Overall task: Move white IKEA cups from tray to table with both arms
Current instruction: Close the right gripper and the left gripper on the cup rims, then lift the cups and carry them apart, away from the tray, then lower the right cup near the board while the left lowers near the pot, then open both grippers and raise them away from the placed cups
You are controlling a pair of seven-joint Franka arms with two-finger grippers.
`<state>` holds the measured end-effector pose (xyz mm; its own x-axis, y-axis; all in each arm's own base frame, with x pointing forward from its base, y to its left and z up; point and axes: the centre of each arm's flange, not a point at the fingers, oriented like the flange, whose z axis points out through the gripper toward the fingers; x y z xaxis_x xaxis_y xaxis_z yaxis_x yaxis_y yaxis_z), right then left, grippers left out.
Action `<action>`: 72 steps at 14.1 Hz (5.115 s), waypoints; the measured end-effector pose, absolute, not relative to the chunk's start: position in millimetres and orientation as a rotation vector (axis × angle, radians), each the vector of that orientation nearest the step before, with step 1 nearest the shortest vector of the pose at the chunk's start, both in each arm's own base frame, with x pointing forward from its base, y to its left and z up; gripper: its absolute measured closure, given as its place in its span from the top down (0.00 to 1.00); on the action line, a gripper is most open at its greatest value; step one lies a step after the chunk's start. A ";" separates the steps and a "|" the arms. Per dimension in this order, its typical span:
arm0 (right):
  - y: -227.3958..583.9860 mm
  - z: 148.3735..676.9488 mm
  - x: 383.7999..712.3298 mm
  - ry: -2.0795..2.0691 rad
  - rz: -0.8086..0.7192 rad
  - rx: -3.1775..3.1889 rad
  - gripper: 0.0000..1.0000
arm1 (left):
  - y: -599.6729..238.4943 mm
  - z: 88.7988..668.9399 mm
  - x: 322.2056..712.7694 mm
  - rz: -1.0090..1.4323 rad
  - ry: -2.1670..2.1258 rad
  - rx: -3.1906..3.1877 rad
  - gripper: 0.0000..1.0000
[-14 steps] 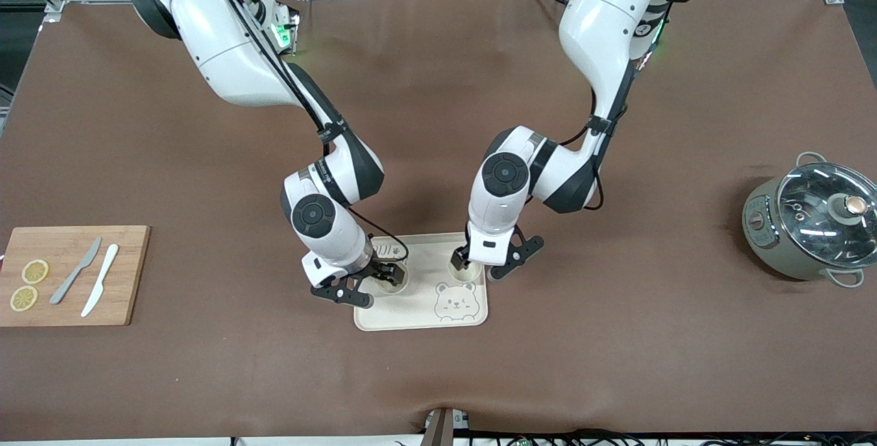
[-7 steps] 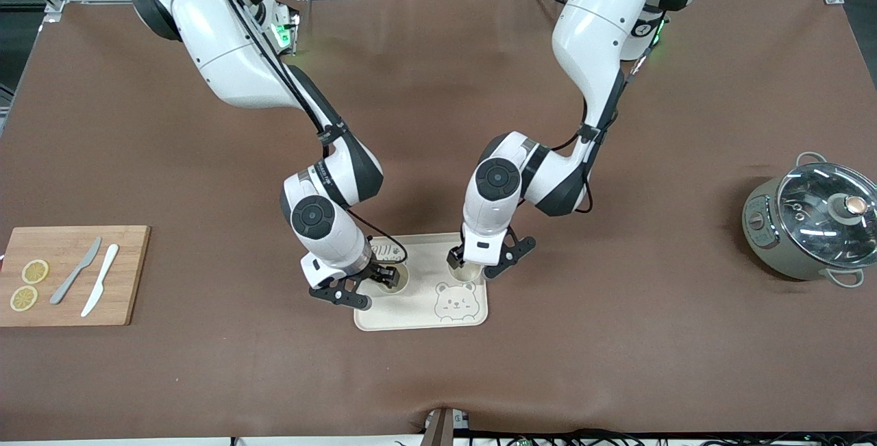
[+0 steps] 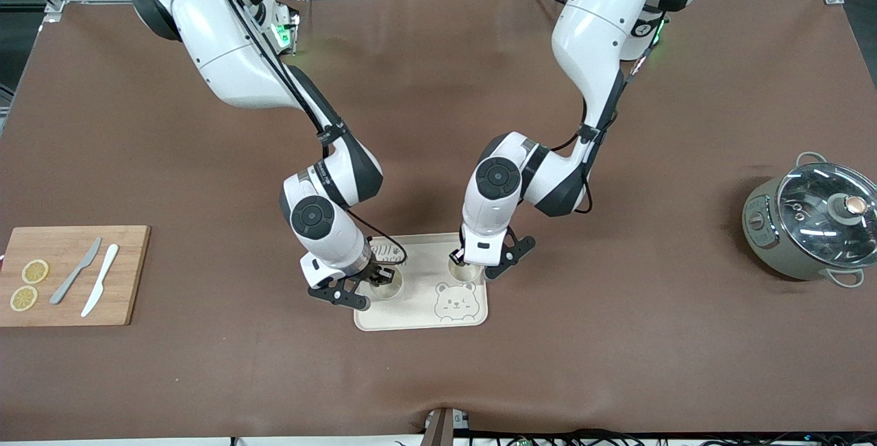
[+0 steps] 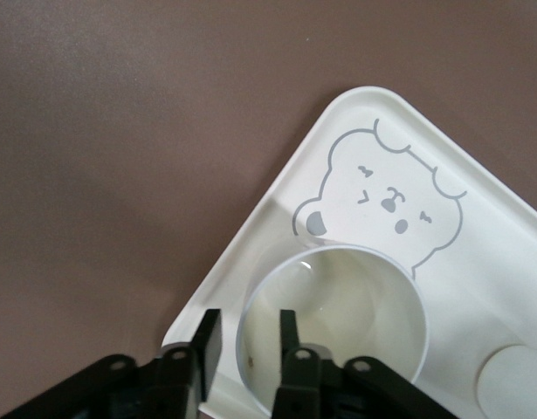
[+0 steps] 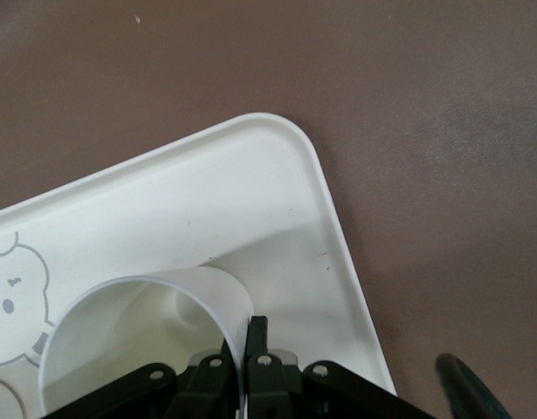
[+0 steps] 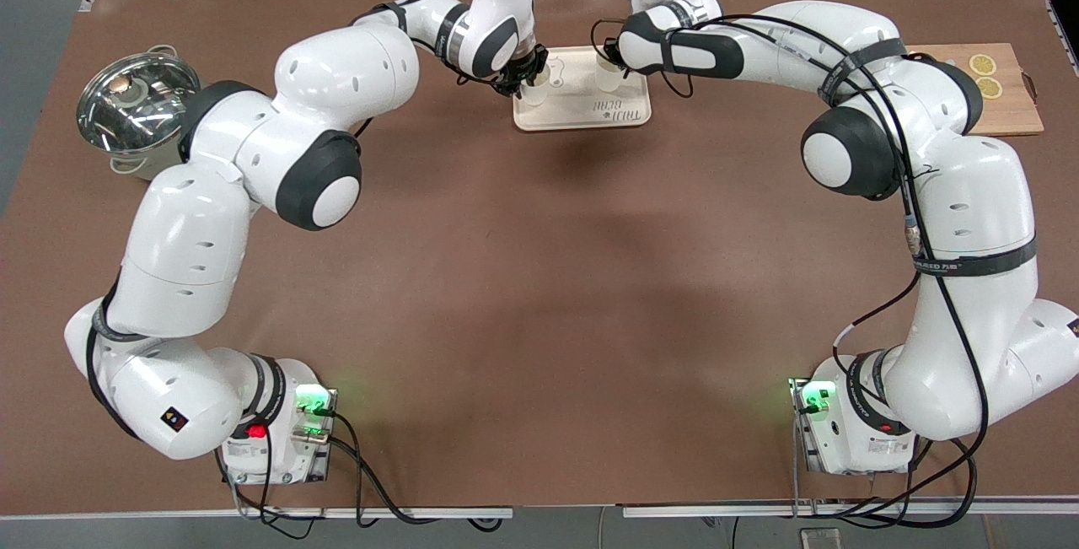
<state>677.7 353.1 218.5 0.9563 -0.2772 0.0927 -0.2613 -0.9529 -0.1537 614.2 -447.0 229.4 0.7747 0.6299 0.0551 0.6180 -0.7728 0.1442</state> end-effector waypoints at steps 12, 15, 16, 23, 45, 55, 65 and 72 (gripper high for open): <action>353.5 244.8 680.8 0.414 -0.105 -3.003 0.04 | -408.5 278.1 646.1 0.171 1.083 2.809 0.03; 331.6 287.0 691.6 0.388 -0.045 -3.043 0.04 | -377.3 292.9 662.0 0.168 1.041 2.843 0.03; 317.3 300.6 696.8 0.363 -0.029 -3.054 0.04 | -366.6 294.3 666.3 0.158 1.034 2.858 0.03; 185.3 348.2 730.1 0.077 0.054 -3.073 0.04 | -262.2 292.1 704.3 0.087 0.939 2.966 0.03; 7.1 243.8 755.8 -0.356 -0.061 -3.021 0.04 | -0.9 244.3 739.4 -0.009 0.827 3.046 0.03; 6.7 216.7 755.7 -0.354 -0.088 -3.023 0.04 | 10.6 238.4 739.1 -0.021 0.752 3.046 0.59; 4.5 213.4 754.7 -0.297 -0.100 -2.985 0.70 | 4.1 341.4 749.9 0.204 0.591 3.032 1.00; 4.5 225.4 755.1 -0.306 -0.068 -2.980 1.00 | -0.8 442.0 717.3 0.106 0.296 3.074 1.00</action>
